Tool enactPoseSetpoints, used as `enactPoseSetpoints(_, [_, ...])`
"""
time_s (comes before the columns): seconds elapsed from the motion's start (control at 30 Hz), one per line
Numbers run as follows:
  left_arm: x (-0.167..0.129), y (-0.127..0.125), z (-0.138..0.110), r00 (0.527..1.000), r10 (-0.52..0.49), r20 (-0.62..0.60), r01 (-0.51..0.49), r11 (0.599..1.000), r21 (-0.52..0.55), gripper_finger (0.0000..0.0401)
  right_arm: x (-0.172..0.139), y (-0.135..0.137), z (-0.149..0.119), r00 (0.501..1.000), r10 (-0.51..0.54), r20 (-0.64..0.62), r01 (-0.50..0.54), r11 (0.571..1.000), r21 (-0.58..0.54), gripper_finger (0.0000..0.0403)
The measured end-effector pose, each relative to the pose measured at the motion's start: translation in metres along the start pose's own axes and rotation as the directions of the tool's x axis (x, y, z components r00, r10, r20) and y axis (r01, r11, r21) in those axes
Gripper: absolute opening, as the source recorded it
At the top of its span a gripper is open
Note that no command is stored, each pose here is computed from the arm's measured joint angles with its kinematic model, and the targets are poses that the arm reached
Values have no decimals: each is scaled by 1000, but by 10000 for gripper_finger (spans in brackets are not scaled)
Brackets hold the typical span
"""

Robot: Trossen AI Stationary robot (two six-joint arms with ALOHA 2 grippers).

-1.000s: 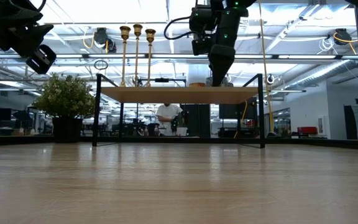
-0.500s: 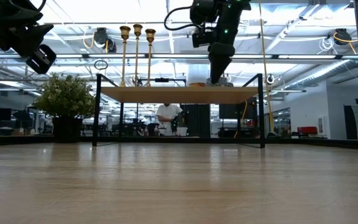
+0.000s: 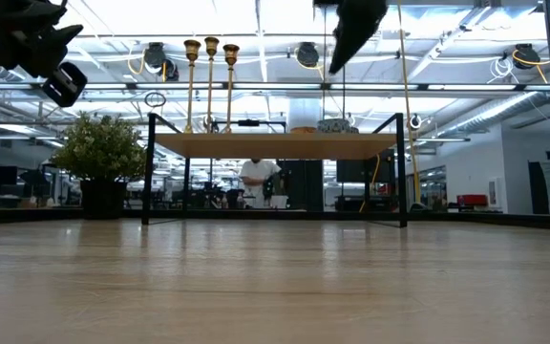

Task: Pick & Place candle stick holders
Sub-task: Return to Home Position

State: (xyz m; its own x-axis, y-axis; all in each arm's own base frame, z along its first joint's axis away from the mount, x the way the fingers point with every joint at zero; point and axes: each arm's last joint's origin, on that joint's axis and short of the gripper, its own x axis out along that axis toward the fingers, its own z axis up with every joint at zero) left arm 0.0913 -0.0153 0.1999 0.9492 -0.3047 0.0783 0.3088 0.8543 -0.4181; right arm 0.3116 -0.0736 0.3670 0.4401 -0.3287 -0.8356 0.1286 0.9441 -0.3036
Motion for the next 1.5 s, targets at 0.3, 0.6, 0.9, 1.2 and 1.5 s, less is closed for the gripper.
enactPoseSetpoints(0.3, [0, 0, 0, 1000, 4, 4, -4, 984, -180, 86, -81, 27, -32, 994, 65, 87, -79, 982, 173, 322])
enactPoseSetpoints(0.6, [0, 0, 0, 1000, 0, 3, 0, 985, -175, 86, -114, 48, -66, 984, 126, 123, -154, 955, 255, 224])
enactPoseSetpoints(0.9, [0, -6, 6, 991, -131, 24, 131, 991, 6, 86, -105, 65, -102, 956, 127, 264, -193, 951, 242, 14])
enactPoseSetpoints(1.2, [-1, -9, 4, 975, -221, -23, 222, 972, 78, 86, -102, 67, -157, 829, 132, 544, -301, 924, 235, 8])
enactPoseSetpoints(1.5, [0, -5, 0, 990, -136, -44, 142, 972, 188, 86, -88, 68, -210, 636, 158, 755, -478, 849, 226, 5])
